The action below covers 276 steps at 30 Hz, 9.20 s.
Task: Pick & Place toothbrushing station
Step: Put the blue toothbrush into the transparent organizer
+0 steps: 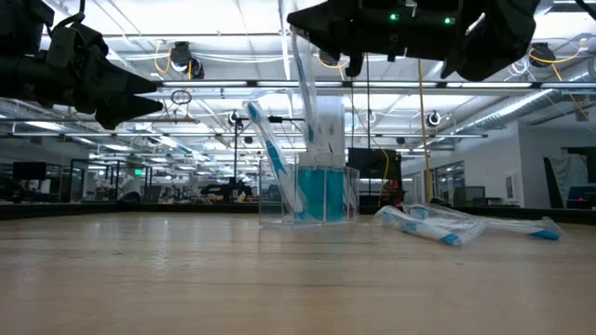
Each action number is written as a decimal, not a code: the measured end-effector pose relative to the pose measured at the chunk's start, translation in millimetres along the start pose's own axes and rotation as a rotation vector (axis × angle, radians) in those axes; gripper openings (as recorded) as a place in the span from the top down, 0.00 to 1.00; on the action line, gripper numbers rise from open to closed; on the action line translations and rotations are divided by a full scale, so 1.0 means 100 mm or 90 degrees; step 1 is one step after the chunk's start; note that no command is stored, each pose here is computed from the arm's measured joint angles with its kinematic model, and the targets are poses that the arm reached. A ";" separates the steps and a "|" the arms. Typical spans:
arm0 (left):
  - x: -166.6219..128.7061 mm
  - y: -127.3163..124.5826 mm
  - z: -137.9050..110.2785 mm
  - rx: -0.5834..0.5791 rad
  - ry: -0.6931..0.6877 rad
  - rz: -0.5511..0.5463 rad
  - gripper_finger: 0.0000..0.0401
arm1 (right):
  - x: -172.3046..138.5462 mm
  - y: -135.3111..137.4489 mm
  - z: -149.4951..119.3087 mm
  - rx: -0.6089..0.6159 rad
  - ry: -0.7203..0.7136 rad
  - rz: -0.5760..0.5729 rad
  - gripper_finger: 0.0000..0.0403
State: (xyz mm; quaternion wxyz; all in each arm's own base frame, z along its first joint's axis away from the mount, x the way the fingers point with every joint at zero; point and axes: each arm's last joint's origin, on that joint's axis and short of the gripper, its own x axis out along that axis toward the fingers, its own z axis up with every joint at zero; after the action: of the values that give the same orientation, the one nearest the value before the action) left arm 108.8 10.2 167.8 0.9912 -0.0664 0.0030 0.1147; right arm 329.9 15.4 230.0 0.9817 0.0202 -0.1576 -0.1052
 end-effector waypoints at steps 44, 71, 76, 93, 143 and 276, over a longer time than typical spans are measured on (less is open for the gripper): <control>0.00 0.00 0.00 0.000 0.000 0.000 0.30 | 0.17 -0.14 -0.54 -0.009 0.191 -0.059 0.85; 0.00 0.00 0.00 0.000 0.000 0.000 0.30 | 0.16 -0.23 -0.62 -0.001 0.243 -0.080 0.85; 0.00 0.00 0.00 0.000 0.000 0.000 0.30 | 0.16 -0.28 -0.62 -0.004 0.248 -0.090 0.85; 0.00 0.00 0.00 0.000 0.000 0.000 0.30 | 0.17 -0.33 -0.63 -0.002 0.253 -0.098 0.85; 0.00 0.00 0.00 0.000 0.000 0.000 0.30 | -0.56 0.53 0.44 -0.042 0.401 0.068 0.54; 0.00 0.00 0.00 0.000 0.000 0.000 0.30 | -1.25 -0.38 -0.85 0.144 0.720 -0.402 0.85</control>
State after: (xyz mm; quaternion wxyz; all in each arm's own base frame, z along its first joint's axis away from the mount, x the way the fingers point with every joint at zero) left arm 108.8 10.2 167.8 0.9912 -0.0664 0.0030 0.1148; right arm 232.7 5.6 108.4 0.8269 0.2211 0.3860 -0.3439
